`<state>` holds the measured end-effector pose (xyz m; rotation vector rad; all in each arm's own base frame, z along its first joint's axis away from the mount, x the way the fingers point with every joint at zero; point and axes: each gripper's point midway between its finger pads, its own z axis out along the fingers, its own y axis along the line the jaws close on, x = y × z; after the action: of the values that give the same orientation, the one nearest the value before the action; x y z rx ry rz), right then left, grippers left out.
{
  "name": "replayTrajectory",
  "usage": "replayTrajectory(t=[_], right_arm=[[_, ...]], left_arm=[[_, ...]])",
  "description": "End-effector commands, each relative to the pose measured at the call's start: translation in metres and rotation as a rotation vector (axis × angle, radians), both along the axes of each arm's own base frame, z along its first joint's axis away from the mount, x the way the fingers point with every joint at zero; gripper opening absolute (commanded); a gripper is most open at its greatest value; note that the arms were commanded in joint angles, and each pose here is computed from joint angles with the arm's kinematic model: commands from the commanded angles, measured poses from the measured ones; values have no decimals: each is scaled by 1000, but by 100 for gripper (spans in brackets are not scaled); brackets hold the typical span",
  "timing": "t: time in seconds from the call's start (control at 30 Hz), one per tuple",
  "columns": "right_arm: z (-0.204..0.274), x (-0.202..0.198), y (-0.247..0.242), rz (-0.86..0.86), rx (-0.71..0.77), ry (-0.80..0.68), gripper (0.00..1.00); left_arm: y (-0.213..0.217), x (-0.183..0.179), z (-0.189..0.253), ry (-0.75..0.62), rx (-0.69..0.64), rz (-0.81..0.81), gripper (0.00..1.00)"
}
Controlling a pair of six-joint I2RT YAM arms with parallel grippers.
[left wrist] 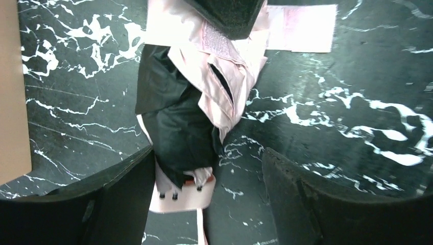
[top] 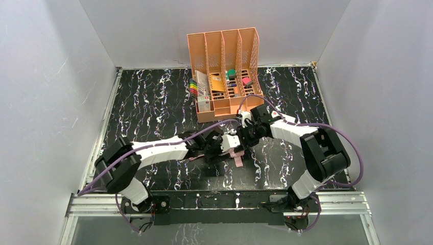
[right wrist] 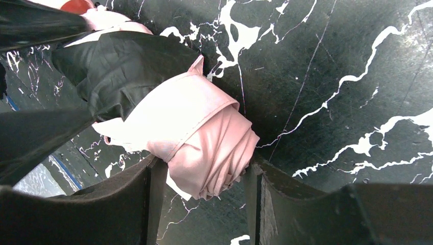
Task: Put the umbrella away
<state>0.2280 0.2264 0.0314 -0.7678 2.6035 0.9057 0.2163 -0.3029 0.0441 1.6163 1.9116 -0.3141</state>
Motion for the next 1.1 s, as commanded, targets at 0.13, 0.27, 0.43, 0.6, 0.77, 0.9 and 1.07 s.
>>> replayTrajectory(t=[0.13,0.27,0.43,0.6,0.77,0.9,1.07], right_arm=[[-19,7,-13,-14,-92,-23,56],[-18,7,-13,-5,-95,-25,56],[-18,7,-12,-1,-89,-22,56],[-19,6,-12,1,-89,-14,56],[-19,7,-11,2,-86,-12,56],[-19,6,-11,1,-88,-12,56],[-19,7,-11,3,-87,-11,56]], left_arm=[[2,-5,59,221,-280,-3,74],[0,-3,67,366,-366,-59,74],[-8,2,64,564,-414,-107,74],[-21,9,60,640,-437,-137,76],[-21,13,40,670,-391,-109,78],[-22,12,28,671,-360,-99,79],[-27,12,12,672,-311,-82,79]])
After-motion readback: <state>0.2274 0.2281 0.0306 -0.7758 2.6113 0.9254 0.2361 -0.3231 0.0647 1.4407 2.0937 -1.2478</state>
